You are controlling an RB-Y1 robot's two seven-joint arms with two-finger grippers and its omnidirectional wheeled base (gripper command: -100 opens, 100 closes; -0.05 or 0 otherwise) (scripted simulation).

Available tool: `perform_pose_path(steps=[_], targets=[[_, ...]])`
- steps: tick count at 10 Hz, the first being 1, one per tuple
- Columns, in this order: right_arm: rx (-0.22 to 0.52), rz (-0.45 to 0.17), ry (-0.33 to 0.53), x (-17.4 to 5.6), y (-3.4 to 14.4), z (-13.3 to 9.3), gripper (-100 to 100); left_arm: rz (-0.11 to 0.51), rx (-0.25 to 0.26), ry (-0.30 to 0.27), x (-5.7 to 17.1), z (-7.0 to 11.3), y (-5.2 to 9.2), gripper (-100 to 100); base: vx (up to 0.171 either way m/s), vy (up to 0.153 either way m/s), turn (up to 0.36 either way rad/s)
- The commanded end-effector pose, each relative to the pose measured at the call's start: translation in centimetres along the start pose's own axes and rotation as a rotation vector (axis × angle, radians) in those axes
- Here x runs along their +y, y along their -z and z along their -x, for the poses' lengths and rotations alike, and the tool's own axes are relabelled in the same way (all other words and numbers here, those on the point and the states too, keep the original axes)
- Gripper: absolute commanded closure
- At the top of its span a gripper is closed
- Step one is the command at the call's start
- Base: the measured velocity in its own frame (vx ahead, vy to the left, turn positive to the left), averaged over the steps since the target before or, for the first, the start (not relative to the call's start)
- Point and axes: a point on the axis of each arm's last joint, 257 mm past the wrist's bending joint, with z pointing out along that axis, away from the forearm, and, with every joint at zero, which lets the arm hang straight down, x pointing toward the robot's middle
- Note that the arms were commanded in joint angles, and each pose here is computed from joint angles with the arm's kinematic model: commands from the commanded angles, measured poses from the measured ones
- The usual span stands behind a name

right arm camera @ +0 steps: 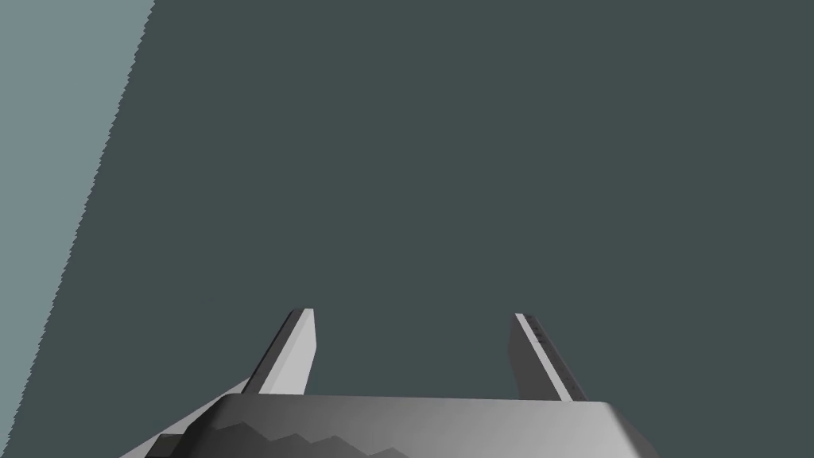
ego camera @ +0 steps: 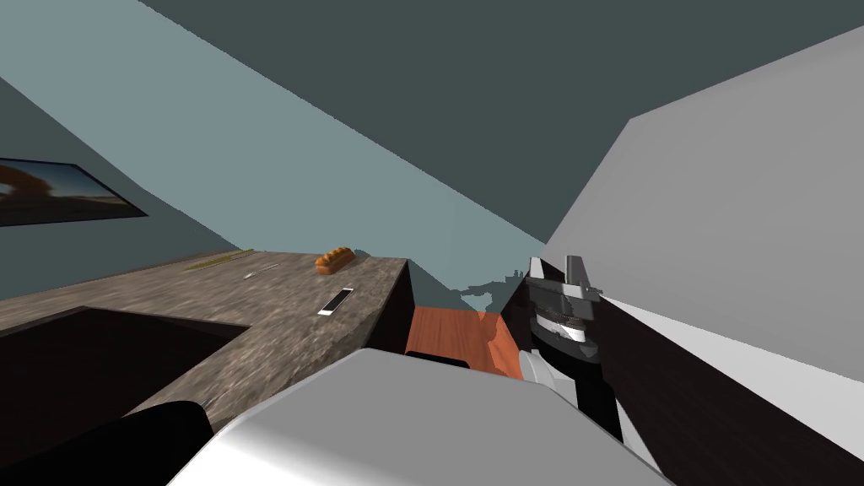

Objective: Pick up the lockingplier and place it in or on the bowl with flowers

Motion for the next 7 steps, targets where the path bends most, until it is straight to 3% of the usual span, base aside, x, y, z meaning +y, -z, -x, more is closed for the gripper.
perform_pose_path(steps=[1,3,4,5,7], targets=[[0.000,0.000,0.000,0.0,0.0,0.0,0,0.000,0.000,0.000,0.0,0.0,0.0,-100,0.000,0.000,0.000],[0.000,0.000,0.000,0.0,0.0,0.0,0,0.000,0.000,0.000,0.0,0.0,0.0,-100,0.000,0.000,0.000],[0.000,0.000,0.000,0.0,0.0,0.0,0,0.000,0.000,0.000,0.0,0.0,0.0,0,0.000,0.000,0.000],[0.000,0.000,0.000,0.0,0.0,0.0,0,-0.002,0.003,-0.010,0.6,-0.2,1.9,-100,-0.002,-0.015,0.073],[0.000,0.000,0.000,0.0,0.0,0.0,0,-0.002,0.003,-0.013,0.8,-0.2,2.5,-100,-0.003,-0.018,0.028]])
